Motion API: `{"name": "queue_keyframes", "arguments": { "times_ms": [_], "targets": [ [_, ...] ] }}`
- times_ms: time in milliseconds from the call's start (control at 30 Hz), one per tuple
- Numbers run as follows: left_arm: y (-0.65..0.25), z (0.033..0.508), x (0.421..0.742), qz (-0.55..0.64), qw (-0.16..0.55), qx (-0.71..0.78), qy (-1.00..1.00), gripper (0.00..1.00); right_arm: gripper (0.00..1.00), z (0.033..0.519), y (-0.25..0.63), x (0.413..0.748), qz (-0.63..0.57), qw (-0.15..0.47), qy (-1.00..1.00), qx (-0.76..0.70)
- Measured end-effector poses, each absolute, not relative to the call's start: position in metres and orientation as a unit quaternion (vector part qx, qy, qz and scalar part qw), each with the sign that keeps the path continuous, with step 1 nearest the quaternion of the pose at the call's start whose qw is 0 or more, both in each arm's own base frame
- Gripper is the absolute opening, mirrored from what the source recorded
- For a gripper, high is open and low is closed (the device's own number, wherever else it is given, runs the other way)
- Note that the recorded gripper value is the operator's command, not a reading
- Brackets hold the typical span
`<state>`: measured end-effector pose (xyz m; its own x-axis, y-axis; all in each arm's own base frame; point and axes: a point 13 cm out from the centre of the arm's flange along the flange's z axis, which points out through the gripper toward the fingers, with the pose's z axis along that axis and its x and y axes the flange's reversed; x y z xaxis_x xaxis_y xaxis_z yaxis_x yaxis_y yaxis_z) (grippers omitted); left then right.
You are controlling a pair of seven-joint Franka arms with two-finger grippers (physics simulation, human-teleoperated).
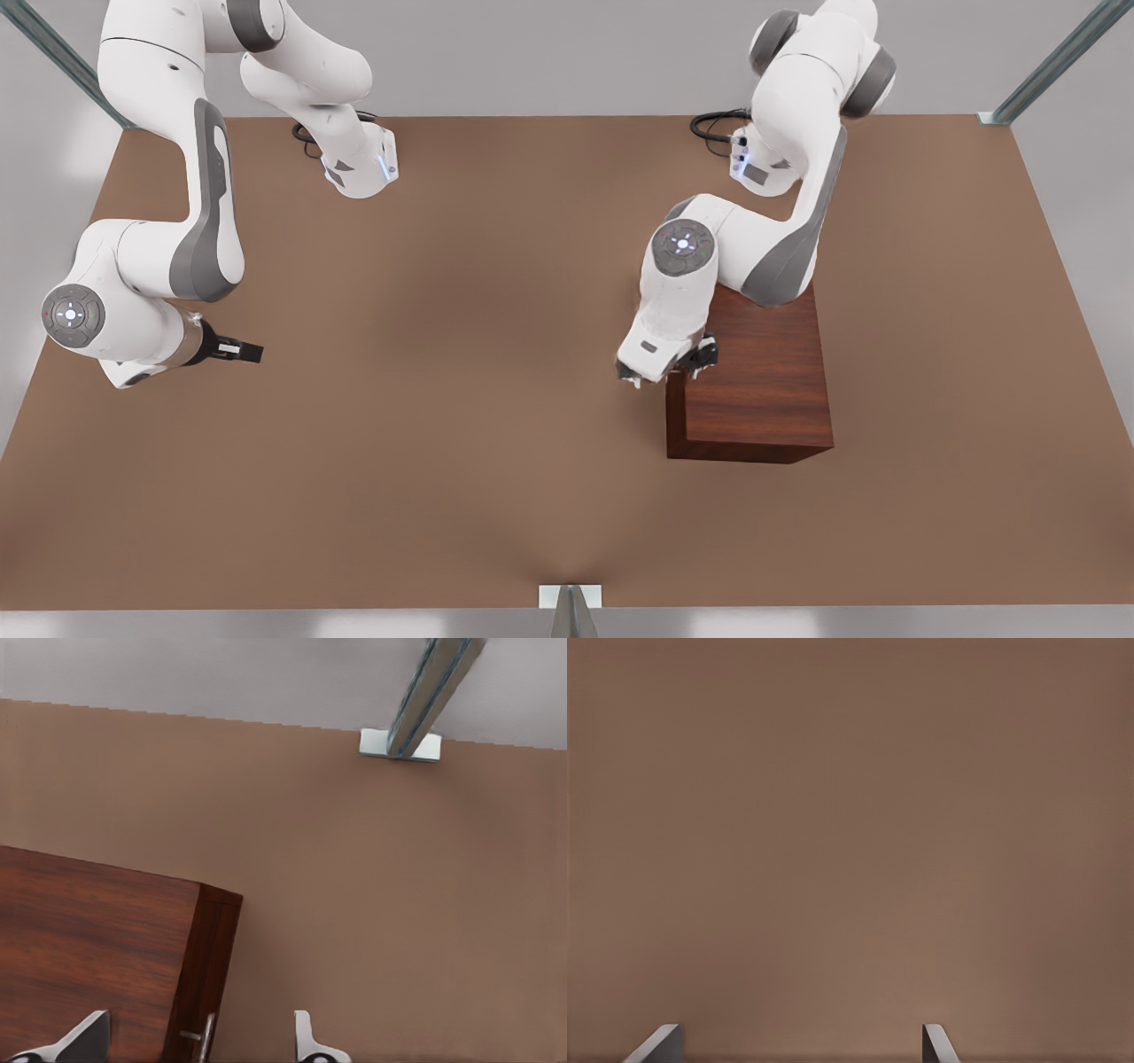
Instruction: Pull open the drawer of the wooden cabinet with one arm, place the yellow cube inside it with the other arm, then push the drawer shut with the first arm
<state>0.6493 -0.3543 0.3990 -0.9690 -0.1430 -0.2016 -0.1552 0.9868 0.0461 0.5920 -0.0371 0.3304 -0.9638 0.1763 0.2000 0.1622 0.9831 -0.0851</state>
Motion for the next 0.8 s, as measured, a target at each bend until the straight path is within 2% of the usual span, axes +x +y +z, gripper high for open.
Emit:
{"name": "queue_keyframes", "arguments": {
  "times_ms": [33,100,233,433,800],
  "targets": [
    [-0.336,0.430,0.650,0.027,0.106,-0.085,0.990,1.00,1.00,0.330,-0.037,0.592,0.034,0.104,-0.990,-0.085],
    [-0.291,0.454,0.656,0.034,0.100,-0.106,0.989,1.00,1.00,0.330,-0.037,0.592,0.034,0.104,-0.990,-0.085],
    [-0.171,0.454,0.674,0.050,0.056,-0.148,0.986,1.00,1.00,0.330,-0.037,0.592,0.034,0.104,-0.990,-0.085],
    [-0.104,0.455,0.667,0.013,0.006,-0.137,0.991,1.00,1.00,0.331,-0.037,0.592,0.033,0.104,-0.990,-0.084],
    [-0.113,0.446,0.667,-0.019,-0.006,-0.033,0.999,1.00,1.00,0.329,-0.034,0.595,0.033,0.105,-0.990,-0.083]
  ]
}}
